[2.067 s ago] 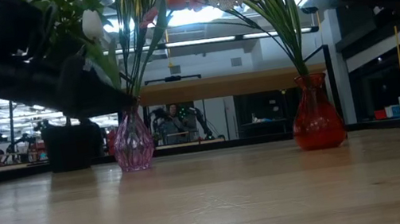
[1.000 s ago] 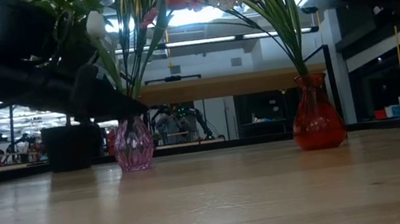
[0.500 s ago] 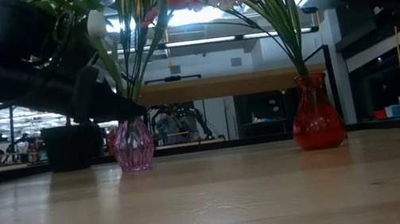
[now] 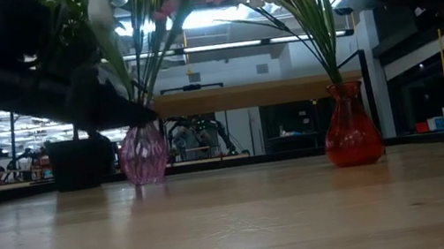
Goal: Pick and place flowers into a vace then onto a shelf
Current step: Put the purple vase on the shelf
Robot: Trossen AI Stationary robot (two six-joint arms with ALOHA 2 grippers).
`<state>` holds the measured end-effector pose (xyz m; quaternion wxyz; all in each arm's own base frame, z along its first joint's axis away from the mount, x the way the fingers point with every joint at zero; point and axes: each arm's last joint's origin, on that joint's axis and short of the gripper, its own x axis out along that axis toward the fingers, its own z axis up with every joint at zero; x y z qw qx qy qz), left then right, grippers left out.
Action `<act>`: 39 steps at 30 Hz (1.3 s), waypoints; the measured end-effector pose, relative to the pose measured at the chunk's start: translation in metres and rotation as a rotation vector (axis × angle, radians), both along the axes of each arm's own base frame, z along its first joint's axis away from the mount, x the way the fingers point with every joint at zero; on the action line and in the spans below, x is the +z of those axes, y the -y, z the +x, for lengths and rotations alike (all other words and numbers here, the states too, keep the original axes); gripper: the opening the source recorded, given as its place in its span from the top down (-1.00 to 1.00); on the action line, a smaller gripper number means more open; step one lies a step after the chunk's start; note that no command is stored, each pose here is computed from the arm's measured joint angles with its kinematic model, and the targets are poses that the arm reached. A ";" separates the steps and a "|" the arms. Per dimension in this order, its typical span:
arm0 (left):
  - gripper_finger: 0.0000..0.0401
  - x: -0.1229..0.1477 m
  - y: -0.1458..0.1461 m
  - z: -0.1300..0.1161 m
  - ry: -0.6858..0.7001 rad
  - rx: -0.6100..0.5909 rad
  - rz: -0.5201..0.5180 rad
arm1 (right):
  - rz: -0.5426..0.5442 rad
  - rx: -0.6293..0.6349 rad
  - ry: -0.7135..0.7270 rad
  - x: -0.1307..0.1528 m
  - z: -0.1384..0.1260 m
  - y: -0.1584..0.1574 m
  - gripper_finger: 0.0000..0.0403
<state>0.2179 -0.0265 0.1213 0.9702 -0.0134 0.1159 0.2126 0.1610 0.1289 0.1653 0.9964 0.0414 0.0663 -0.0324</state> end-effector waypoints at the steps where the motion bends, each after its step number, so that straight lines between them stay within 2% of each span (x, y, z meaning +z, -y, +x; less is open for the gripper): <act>1: 0.44 0.002 0.000 0.000 0.013 0.000 -0.003 | 0.000 0.000 0.000 0.000 0.000 0.000 1.00; 13: 0.44 0.035 -0.005 -0.012 0.082 0.062 0.049 | 0.000 0.000 0.000 0.000 0.000 0.000 1.00; 25: 0.44 0.071 -0.009 -0.026 0.255 0.078 0.010 | -0.006 0.000 -0.006 -0.001 0.000 0.000 1.00; 29: 0.44 0.087 -0.013 -0.017 0.255 0.108 0.009 | -0.005 0.000 -0.005 -0.001 0.000 0.000 1.00; 34: 0.44 0.113 -0.026 0.005 0.153 0.170 0.021 | -0.003 -0.001 -0.005 -0.001 0.000 0.000 1.00; 39: 0.44 0.133 -0.044 0.027 0.163 0.208 0.010 | -0.002 -0.001 -0.005 -0.001 0.000 0.000 1.00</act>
